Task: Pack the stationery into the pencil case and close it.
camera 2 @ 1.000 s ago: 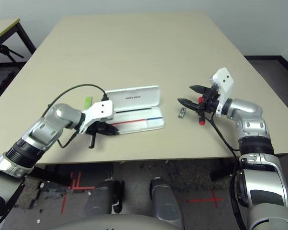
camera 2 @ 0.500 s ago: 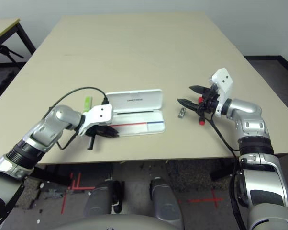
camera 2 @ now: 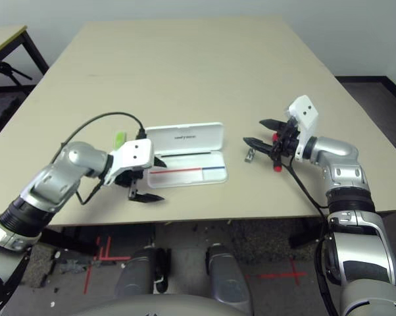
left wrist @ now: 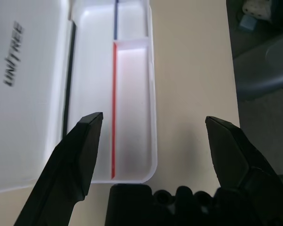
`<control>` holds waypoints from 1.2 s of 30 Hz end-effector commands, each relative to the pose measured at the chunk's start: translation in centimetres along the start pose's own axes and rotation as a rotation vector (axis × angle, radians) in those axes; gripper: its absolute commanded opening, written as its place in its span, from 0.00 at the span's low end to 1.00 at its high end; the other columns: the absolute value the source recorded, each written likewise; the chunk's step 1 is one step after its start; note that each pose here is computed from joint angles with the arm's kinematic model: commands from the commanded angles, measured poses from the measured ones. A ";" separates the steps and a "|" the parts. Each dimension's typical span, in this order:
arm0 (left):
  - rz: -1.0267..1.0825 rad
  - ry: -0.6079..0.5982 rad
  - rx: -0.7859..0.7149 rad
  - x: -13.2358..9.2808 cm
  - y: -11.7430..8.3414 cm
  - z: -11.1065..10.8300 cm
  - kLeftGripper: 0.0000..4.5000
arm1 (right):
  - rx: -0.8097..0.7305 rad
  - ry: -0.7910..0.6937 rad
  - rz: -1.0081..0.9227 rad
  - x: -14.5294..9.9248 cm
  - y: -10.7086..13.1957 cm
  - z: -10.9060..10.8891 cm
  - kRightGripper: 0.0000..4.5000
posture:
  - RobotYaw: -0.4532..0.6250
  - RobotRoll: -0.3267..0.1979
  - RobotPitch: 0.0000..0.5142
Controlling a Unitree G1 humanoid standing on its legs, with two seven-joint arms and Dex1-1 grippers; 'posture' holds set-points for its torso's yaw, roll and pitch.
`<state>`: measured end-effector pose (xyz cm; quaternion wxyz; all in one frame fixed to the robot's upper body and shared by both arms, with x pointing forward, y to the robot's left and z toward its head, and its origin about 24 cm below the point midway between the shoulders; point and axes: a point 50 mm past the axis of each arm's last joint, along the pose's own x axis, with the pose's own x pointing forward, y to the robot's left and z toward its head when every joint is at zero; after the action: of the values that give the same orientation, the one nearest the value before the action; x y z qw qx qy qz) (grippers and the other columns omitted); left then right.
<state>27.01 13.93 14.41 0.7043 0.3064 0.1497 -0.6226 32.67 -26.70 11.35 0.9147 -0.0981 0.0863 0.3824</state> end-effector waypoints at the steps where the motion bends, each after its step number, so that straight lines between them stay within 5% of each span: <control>1: 0.039 -0.050 -0.027 -1.0 0.1 0.4 0.99 | 0.006 -0.010 -0.011 0.0 -0.1 0.0 1.00 | 0.31 0.62 0.12; 9: 0.076 -0.075 -0.041 -1.3 0.3 0.3 0.99 | 0.029 -0.186 -0.195 -0.4 -1.3 2.8 1.00 | 0.31 0.62 0.13; 16: 0.066 -0.072 -0.041 -0.8 0.2 0.0 0.99 | 0.213 -0.103 -0.631 -1.5 -3.2 4.2 1.00 | 0.30 0.62 0.15; 24: 0.050 -0.072 -0.039 -0.1 0.1 -0.2 0.99 | 0.467 0.202 -0.829 -2.6 -1.1 2.1 1.00 | 0.28 0.62 0.18; 36: 0.029 -0.067 -0.033 0.5 0.0 -0.2 0.99 | 0.543 0.330 -0.756 -1.3 1.4 -1.4 1.00 | 0.28 0.62 0.18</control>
<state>27.08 13.60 14.32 0.7238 0.2718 0.1244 -0.6219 30.88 -27.16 10.78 0.9601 0.0578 0.2710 -0.0365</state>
